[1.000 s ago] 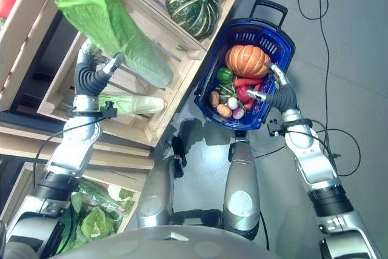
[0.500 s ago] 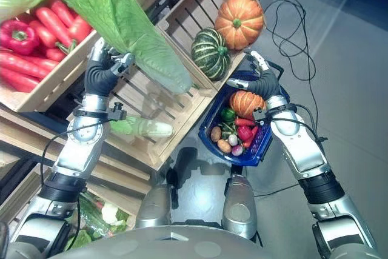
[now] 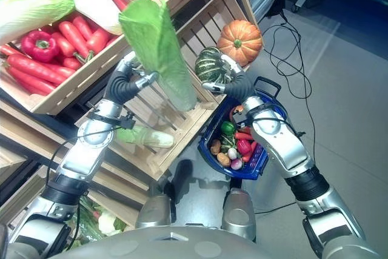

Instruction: Pick up fruits and vegetables into the basket

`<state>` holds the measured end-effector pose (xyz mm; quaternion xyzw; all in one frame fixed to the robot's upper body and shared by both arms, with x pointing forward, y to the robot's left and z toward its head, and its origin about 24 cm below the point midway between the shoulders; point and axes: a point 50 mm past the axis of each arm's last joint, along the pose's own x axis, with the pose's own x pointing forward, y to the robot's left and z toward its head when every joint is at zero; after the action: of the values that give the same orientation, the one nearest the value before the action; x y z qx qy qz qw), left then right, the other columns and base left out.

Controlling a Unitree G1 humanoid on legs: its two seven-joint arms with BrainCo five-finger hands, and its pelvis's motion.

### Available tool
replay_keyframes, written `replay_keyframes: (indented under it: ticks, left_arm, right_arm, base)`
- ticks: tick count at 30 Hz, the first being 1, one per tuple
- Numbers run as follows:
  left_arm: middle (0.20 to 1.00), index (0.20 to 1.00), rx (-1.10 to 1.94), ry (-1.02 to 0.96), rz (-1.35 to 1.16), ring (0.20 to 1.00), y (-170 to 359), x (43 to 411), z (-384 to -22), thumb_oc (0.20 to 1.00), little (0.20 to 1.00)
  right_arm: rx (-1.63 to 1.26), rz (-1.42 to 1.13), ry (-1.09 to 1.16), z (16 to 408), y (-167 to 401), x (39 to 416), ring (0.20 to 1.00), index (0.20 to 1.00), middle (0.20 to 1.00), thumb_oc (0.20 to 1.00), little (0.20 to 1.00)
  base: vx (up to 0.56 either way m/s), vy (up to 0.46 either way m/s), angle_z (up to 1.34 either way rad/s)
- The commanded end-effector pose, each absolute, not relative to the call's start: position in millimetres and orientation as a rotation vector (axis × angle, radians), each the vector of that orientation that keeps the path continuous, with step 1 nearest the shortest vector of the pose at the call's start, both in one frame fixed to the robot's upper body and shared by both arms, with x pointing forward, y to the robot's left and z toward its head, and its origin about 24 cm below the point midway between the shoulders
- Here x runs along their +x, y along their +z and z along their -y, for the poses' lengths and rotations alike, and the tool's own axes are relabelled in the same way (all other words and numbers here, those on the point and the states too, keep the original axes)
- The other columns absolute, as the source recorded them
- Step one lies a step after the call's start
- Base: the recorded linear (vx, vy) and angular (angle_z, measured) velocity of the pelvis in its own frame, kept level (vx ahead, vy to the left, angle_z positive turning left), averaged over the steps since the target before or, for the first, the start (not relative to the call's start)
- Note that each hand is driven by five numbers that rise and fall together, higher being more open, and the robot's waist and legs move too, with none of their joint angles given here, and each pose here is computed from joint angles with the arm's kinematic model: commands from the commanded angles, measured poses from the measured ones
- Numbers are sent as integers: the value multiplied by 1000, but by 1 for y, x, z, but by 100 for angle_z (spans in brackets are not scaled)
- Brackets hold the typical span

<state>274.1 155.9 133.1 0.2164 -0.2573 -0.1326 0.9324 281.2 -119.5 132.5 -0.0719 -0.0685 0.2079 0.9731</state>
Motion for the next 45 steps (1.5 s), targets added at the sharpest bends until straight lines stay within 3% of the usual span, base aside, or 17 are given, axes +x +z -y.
replay_keyframes:
  ticks: [1, 10, 29, 30, 31, 36, 37, 38, 39, 45]
  left_arm:
    - [200, 200, 531, -347, 655, 200, 148, 269, -146, 200, 200]
    - [200, 200, 516, -413, 684, 200, 142, 265, -127, 200, 200]
    - [200, 200, 382, -407, 742, 200, 152, 262, -99, 200, 200]
    - [200, 200, 377, -407, 742, 200, 153, 262, -97, 200, 200]
    - [200, 200, 371, -408, 740, 200, 153, 262, -96, 200, 200]
    - [200, 200, 354, -427, 681, 200, 149, 265, -90, 200, 200]
    - [235, 235, 357, -423, 660, 235, 147, 266, -90, 235, 235]
    - [922, 922, 363, -410, 637, 922, 143, 267, -91, 922, 922]
    - [1000, 1000, 371, -411, 621, 1000, 142, 267, -91, 1000, 1000]
    - [1000, 1000, 392, -324, 490, 1000, 122, 271, -110, 1000, 1000]
  right_arm:
    - [-52, 273, 550, 95, 160, 275, 1000, 1000, 1000, 1000, 1000]
    - [78, 168, 691, 72, 128, 267, 1000, 1000, 1000, 1000, 1000]
    - [55, 51, 676, 68, 90, 265, 1000, 1000, 1000, 1000, 1000]
    - [54, 56, 683, 67, 92, 264, 555, 555, 555, 555, 555]
    - [55, 70, 698, 66, 94, 264, 200, 200, 200, 200, 200]
    - [95, 109, 706, 60, 104, 264, 200, 200, 200, 200, 200]
    - [107, 120, 705, 60, 106, 264, 200, 200, 200, 200, 200]
    - [118, 134, 702, 60, 109, 264, 200, 200, 200, 200, 200]
    - [122, 145, 703, 60, 111, 264, 200, 200, 200, 200, 200]
    - [165, 258, 659, 68, 133, 261, 200, 200, 200, 200, 200]
  base:
    - [-3, 7, 7]
    - [-13, 11, 4]
    - [-5, 5, 2]
    - [0, 0, 0]
    - [0, 0, 0]
    - [0, 0, 0]
    - [0, 0, 0]
    - [0, 0, 0]
    - [0, 0, 0]
    - [-3, -6, 0]
